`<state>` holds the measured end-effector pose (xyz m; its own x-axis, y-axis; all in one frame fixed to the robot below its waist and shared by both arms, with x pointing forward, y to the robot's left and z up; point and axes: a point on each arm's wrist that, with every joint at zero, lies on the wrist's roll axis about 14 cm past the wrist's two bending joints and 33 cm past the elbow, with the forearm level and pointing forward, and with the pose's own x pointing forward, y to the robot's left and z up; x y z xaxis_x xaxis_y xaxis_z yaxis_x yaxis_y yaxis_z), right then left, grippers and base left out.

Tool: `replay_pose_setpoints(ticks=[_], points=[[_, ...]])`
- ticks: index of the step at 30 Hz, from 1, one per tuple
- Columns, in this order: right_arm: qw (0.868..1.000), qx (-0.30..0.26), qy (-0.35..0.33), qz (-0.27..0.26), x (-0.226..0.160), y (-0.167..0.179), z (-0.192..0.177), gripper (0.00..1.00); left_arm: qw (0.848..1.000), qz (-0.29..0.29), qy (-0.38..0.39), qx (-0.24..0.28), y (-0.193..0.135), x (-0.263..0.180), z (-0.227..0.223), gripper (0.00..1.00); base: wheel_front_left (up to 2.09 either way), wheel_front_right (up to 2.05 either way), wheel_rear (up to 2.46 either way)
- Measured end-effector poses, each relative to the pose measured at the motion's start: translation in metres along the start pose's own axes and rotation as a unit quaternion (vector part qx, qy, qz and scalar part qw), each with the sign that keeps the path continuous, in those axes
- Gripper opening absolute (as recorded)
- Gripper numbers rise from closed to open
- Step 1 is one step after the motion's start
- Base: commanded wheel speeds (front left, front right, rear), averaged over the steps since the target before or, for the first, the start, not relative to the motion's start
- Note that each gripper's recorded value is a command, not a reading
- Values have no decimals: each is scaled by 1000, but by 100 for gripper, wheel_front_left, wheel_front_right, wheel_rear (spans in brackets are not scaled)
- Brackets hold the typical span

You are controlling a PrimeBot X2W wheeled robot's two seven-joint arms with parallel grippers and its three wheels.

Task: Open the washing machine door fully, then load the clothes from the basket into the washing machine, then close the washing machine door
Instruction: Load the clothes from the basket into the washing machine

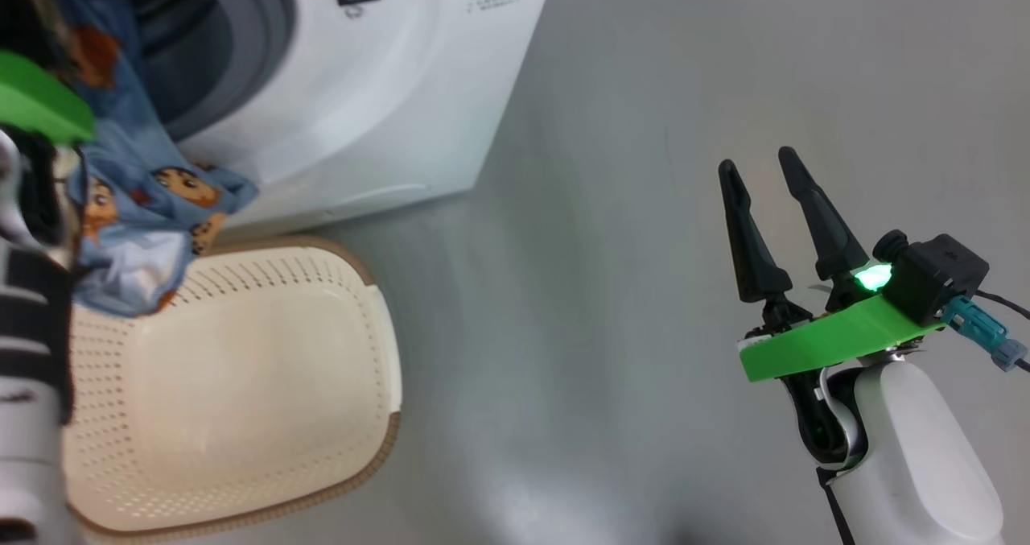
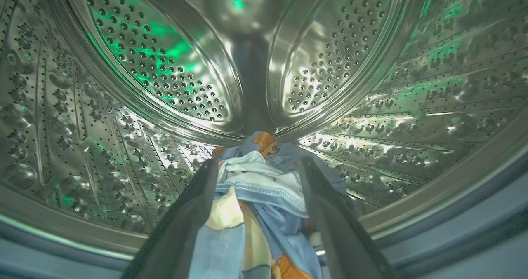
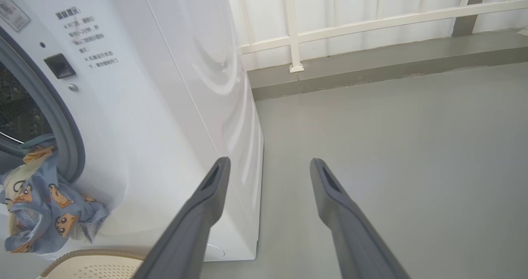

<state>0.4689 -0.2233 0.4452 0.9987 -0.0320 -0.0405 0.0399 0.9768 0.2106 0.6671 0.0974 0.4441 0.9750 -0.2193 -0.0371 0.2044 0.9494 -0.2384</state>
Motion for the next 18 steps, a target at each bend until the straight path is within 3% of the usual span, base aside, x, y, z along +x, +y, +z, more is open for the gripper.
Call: replay_pose_setpoints(ticks=[18], points=[[998, 12, -41, 45, -13, 32, 38, 100, 999, 13, -30, 15, 5, -93, 37, 100, 0, 0, 0]])
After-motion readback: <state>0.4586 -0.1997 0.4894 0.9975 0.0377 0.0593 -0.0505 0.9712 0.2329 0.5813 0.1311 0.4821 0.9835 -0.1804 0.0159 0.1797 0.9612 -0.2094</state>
